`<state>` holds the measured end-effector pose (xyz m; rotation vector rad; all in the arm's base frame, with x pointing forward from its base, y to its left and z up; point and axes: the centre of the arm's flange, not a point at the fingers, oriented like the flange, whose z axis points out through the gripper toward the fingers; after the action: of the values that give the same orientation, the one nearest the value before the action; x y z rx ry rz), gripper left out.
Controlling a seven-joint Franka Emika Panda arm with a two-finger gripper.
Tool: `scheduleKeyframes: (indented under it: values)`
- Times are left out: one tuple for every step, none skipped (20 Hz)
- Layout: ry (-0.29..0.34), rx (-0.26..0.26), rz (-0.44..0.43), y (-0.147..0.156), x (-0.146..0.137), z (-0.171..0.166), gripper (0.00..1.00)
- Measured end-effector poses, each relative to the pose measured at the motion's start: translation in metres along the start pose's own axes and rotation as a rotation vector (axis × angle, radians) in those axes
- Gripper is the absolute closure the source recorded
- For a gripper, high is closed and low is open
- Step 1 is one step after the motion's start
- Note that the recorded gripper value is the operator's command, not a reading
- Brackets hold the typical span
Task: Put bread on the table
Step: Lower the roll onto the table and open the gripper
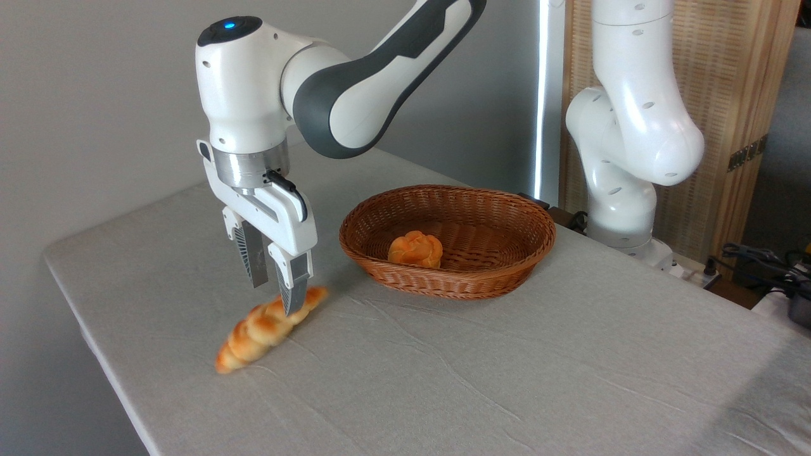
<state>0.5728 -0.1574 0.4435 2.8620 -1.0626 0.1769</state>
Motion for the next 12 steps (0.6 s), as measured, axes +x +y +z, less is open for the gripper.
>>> scheduleKeyframes:
  values:
    - [0.0, 0.0, 0.0, 0.0, 0.0, 0.0, 0.0]
    - [0.0, 0.0, 0.0, 0.0, 0.0, 0.0, 0.0]
    - [0.0, 0.0, 0.0, 0.0, 0.0, 0.0, 0.0]
    - [0.0, 0.0, 0.0, 0.0, 0.0, 0.0, 0.0]
    - [0.001, 0.0, 0.0, 0.0, 0.0, 0.0, 0.0]
    - [0.003, 0.001, 0.001, 0.0, 0.001, -0.002, 0.0]
    - [0.007, 0.003, 0.0, 0.0, 0.001, -0.004, 0.0]
    - [0.013, 0.006, -0.001, -0.001, 0.001, -0.007, 0.0]
    - [0.024, 0.012, -0.003, -0.003, 0.002, -0.014, 0.0]
    - [0.037, 0.018, -0.006, -0.005, 0.002, -0.027, 0.0]
    - [0.037, 0.018, -0.01, -0.007, 0.0, -0.041, 0.0]
    - [0.032, 0.014, -0.013, -0.008, -0.002, -0.052, 0.0]
